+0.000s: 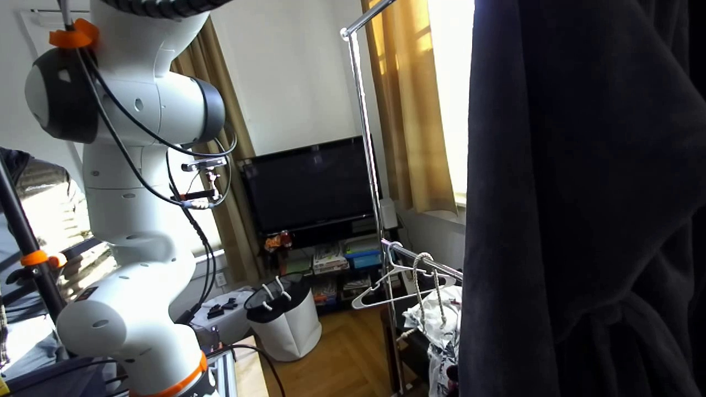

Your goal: Remove the gray robe from the far right of the top hanging rail and hang it on the bottom hanging rail of the clothes hanging rack

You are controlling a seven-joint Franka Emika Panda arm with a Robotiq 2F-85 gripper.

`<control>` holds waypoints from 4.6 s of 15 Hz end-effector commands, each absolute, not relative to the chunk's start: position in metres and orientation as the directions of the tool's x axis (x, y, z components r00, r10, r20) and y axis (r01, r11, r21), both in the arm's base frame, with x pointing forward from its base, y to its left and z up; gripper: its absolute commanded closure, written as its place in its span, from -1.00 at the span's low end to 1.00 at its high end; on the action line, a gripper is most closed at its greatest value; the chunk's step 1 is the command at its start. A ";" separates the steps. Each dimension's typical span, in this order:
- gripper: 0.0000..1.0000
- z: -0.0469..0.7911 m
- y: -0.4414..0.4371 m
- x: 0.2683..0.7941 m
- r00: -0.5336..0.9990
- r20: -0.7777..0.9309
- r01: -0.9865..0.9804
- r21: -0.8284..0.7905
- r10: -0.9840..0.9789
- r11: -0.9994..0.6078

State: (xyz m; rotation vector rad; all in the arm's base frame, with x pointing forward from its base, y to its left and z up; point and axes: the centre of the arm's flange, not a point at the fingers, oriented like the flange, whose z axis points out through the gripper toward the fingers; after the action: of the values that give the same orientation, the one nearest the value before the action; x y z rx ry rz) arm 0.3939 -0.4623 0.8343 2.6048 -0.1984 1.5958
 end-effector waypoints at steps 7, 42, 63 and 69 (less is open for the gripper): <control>0.95 0.760 -0.407 0.300 0.633 0.763 -0.121 -0.068 -0.130 -0.990; 0.81 0.491 -0.273 0.287 0.895 0.415 0.322 -0.346 0.164 -0.881; 0.95 0.264 -0.183 0.503 0.973 0.225 0.174 -0.580 0.048 -0.796; 0.95 0.228 -0.205 0.557 0.989 0.148 0.056 -0.541 -0.030 -0.839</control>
State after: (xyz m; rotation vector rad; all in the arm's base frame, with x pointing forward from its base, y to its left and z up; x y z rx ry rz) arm 0.5260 -0.1878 0.2372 3.7141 0.1464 0.3217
